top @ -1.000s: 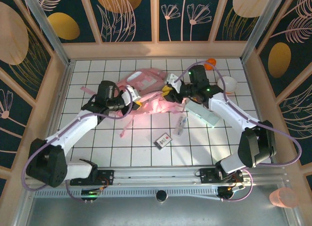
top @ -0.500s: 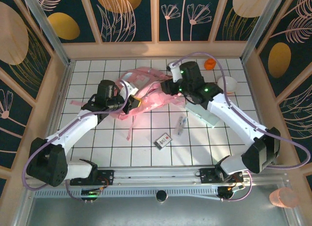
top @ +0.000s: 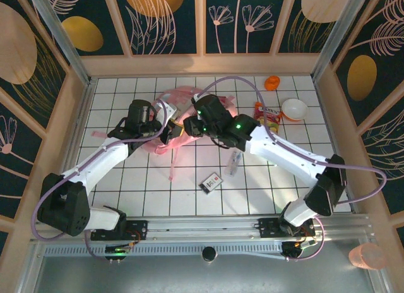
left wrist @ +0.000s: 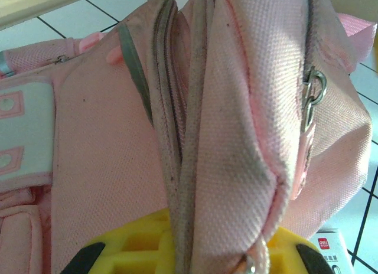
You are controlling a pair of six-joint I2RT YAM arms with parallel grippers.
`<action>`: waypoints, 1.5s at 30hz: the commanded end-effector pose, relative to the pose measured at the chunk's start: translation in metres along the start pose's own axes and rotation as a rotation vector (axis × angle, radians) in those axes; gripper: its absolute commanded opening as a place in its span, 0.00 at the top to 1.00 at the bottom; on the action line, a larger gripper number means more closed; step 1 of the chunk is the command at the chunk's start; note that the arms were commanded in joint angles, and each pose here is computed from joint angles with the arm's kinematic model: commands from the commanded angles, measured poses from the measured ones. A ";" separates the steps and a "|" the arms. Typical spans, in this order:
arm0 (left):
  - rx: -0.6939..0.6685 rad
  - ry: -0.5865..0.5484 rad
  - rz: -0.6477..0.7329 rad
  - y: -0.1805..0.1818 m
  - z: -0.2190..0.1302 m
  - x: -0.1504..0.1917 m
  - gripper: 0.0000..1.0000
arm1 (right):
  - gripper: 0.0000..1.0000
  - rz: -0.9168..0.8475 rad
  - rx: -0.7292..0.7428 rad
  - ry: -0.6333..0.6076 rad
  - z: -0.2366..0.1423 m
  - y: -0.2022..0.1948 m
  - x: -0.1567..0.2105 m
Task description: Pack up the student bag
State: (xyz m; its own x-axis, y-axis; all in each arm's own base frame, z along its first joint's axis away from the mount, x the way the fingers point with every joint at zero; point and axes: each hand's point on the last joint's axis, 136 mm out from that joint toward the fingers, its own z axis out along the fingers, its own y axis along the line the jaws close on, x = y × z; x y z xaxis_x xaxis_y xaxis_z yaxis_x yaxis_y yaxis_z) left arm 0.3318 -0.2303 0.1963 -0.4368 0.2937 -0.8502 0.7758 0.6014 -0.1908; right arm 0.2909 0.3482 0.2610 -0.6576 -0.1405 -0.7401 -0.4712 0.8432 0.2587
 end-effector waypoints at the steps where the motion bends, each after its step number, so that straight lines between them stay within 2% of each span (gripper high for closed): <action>1: 0.044 -0.037 -0.064 -0.006 -0.004 -0.018 1.00 | 0.56 0.012 0.043 0.002 0.006 -0.001 -0.001; 4: 0.047 -0.042 -0.062 -0.007 -0.005 -0.020 1.00 | 0.56 -0.006 0.081 0.034 0.019 -0.004 0.007; 8: 0.054 -0.050 -0.059 -0.009 -0.006 -0.022 1.00 | 0.57 -0.023 0.232 0.060 0.026 -0.028 0.015; 11: 0.051 -0.051 -0.058 -0.009 -0.007 -0.022 1.00 | 0.64 -0.019 0.325 0.061 0.024 -0.044 0.012; 14: 0.052 -0.047 -0.059 -0.009 -0.006 -0.021 1.00 | 0.68 0.007 0.354 0.053 0.019 -0.052 0.009; 21: 0.051 -0.046 -0.059 -0.009 -0.007 -0.021 1.00 | 0.75 0.039 0.343 0.057 0.019 -0.056 0.010; 29: 0.037 -0.023 -0.016 -0.008 -0.007 -0.015 1.00 | 1.00 0.026 0.285 0.088 0.013 -0.063 0.013; 33: 0.006 0.038 0.072 -0.003 -0.008 0.002 1.00 | 1.00 0.020 0.287 0.096 0.001 -0.090 0.010; 39: -0.043 0.104 0.221 0.005 -0.016 0.025 1.00 | 1.00 0.012 0.181 0.108 -0.011 -0.123 0.011; 42: -0.074 0.126 0.275 0.010 -0.020 0.033 1.00 | 1.00 -0.001 0.138 0.134 -0.007 -0.124 0.019; 44: -0.110 0.137 0.294 0.015 -0.021 0.035 1.00 | 1.00 -0.009 0.056 0.156 -0.002 -0.110 0.025; 45: -0.137 0.132 0.282 0.020 -0.022 0.034 0.91 | 1.00 -0.001 0.015 0.165 0.000 -0.102 0.028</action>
State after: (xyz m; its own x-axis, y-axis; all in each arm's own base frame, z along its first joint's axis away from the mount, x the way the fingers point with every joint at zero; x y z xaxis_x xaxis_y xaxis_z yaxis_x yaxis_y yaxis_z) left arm 0.3183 -0.2213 0.1807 -0.2413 0.5084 -0.8266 0.8599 0.5068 0.0607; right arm 0.3135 0.2843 0.2238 -0.7342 -0.2213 -0.6418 -0.4991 0.8168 0.2893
